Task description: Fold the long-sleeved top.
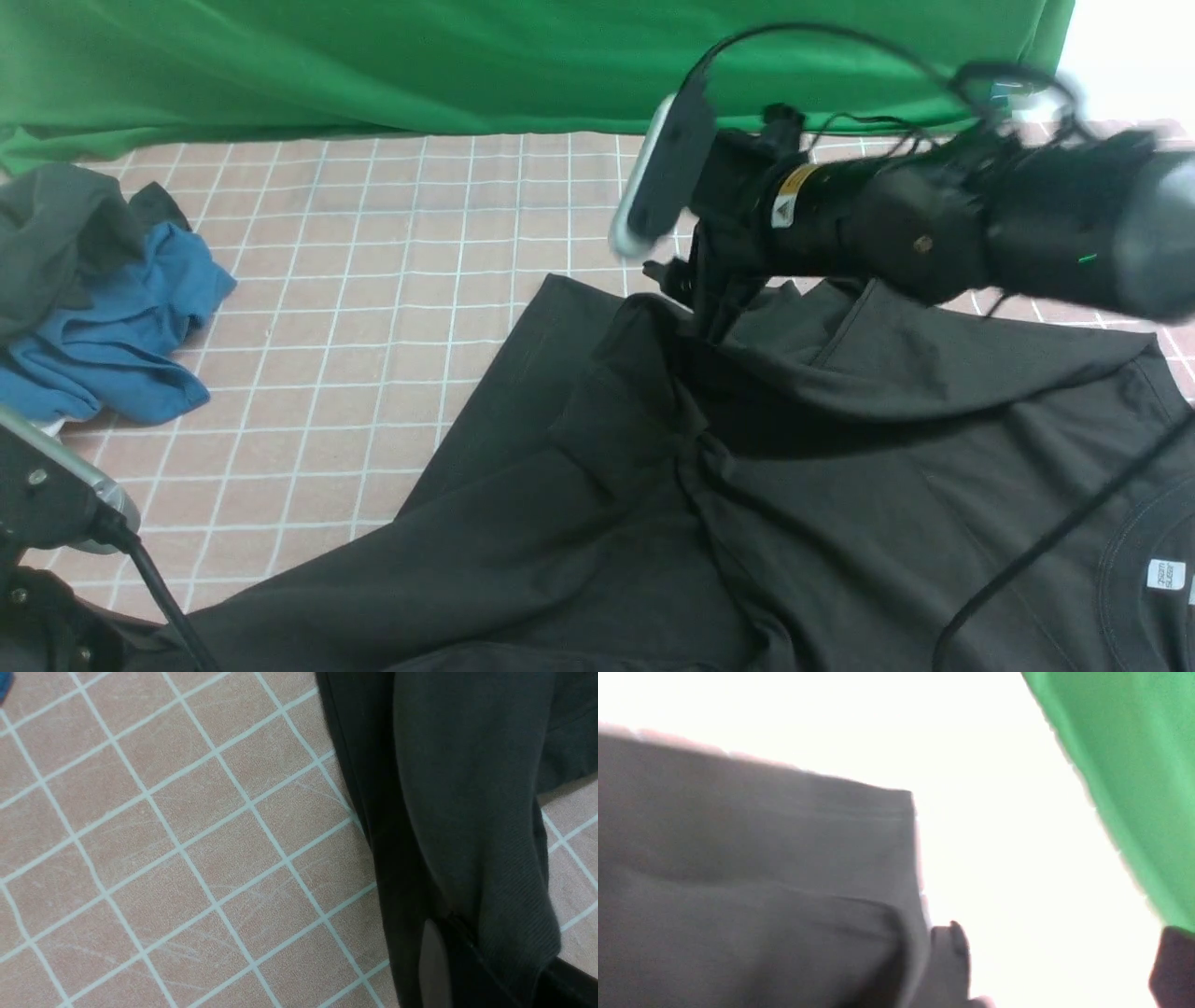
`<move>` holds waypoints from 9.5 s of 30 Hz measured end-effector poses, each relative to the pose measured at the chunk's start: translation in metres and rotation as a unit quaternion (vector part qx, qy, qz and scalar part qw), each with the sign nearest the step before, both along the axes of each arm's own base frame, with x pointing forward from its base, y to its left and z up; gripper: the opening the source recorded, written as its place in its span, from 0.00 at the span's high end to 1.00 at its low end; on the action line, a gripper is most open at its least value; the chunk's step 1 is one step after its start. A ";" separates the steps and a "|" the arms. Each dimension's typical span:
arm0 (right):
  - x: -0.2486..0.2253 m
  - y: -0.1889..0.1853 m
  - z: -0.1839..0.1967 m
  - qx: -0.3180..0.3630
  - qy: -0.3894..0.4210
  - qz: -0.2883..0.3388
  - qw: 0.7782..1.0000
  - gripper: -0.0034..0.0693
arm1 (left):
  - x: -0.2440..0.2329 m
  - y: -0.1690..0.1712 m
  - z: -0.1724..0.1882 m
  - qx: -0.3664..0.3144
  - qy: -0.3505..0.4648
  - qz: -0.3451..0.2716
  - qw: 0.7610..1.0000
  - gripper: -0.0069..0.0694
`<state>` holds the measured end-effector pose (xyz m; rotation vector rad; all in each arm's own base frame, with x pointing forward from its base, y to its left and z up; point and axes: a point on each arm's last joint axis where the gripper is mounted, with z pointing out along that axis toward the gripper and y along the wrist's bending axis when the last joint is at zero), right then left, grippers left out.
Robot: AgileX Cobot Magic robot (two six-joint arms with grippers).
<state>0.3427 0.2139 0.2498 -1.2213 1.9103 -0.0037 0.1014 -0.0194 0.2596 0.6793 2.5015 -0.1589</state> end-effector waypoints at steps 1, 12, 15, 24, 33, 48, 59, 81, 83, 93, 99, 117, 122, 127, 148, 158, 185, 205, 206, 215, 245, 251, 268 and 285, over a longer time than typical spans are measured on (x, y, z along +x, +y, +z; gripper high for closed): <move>-0.009 0.002 0.005 0.010 0.030 -0.013 0.999 0.26 | 0.000 0.000 0.000 0.000 0.000 0.000 1.000 0.88; -0.071 0.061 -0.029 -0.063 0.164 0.075 0.982 0.16 | 0.000 0.000 0.000 0.000 -0.001 0.000 1.000 0.88; -0.059 0.063 -0.058 -0.097 0.160 0.084 0.979 0.15 | 0.000 0.000 0.000 0.000 -0.001 0.000 1.000 0.88; -0.036 0.052 -0.091 -0.125 0.159 0.077 0.976 0.40 | 0.000 0.000 0.000 -0.001 -0.002 0.001 1.000 0.88; -0.039 0.049 -0.072 -0.122 0.147 0.083 0.978 0.87 | 0.000 0.000 0.000 -0.001 -0.002 0.001 1.000 0.88; -0.076 0.042 0.008 0.001 0.221 0.073 0.973 0.88 | 0.000 0.000 0.000 -0.001 -0.002 0.001 1.000 0.88; -0.090 0.046 0.056 -0.014 0.312 0.123 0.942 0.88 | 0.000 0.000 0.000 -0.001 -0.002 0.001 1.000 0.88; -0.041 0.062 0.086 0.291 0.142 -0.073 0.943 0.87 | 0.000 -0.001 0.000 -0.006 -0.002 0.001 1.000 0.88; -0.040 0.061 0.078 0.309 0.145 -0.093 0.935 0.86 | 0.000 -0.001 0.000 -0.006 -0.002 0.001 1.000 0.88; -0.095 0.083 0.019 0.224 0.316 -0.103 0.916 0.43 | 0.001 -0.001 0.001 -0.006 -0.003 0.001 1.000 0.88; -0.101 0.082 0.032 0.109 0.199 0.015 0.974 0.27 | 0.001 -0.001 0.001 -0.005 -0.003 0.002 1.000 0.88; 0.036 -0.155 -0.018 0.006 0.268 -0.381 0.885 0.26 | 0.000 0.000 0.000 0.003 -0.001 0.000 1.000 0.88; 0.034 -0.194 -0.031 0.018 0.323 -0.452 0.831 0.19 | 0.000 0.001 0.000 0.008 0.000 0.000 1.000 0.88; 0.015 -0.213 -0.049 -0.008 0.386 -0.485 0.784 0.17 | -0.003 0.002 -0.002 0.019 0.018 -0.006 1.000 0.88; 0.023 -0.215 -0.096 0.003 0.295 -0.450 0.843 0.56 | -0.011 0.003 -0.006 0.022 0.067 -0.005 0.998 0.60; 0.021 -0.216 -0.089 -0.005 0.291 -0.442 0.848 0.88 | 0.000 0.001 0.005 -0.036 0.027 0.083 0.996 0.39; 0.027 -0.217 -0.058 0.013 0.256 -0.444 0.859 0.85 | 0.311 -0.114 -0.011 -0.031 -0.076 -0.148 0.986 0.64; 0.027 -0.217 -0.058 0.012 0.253 -0.440 0.862 0.83 | 0.380 -0.140 -0.113 0.087 -0.055 -0.247 0.964 0.46; 0.027 -0.217 -0.058 0.012 0.253 -0.440 0.862 0.82 | 0.379 -0.140 -0.114 0.091 -0.053 -0.250 0.963 0.49; 0.031 -0.216 -0.055 0.017 0.240 -0.435 0.868 0.82 | 0.376 -0.131 -0.102 0.127 -0.040 -0.256 0.958 0.88; 0.045 -0.220 -0.037 0.011 0.238 -0.404 0.883 0.34 | 0.405 -0.008 -0.050 0.230 -0.145 -0.138 0.952 0.88; 0.047 -0.208 -0.055 0.049 0.290 -0.373 0.880 0.25 | 0.405 -0.008 -0.050 0.230 -0.145 -0.137 0.952 0.88; 0.067 -0.216 -0.096 -0.024 0.239 -0.328 0.913 0.62 | 0.406 -0.006 -0.054 0.244 -0.139 -0.143 0.949 0.88; 0.096 -0.246 -0.071 0.042 0.095 -0.370 0.923 0.89 | 0.407 0.036 -0.054 0.236 -0.132 -0.072 0.960 0.88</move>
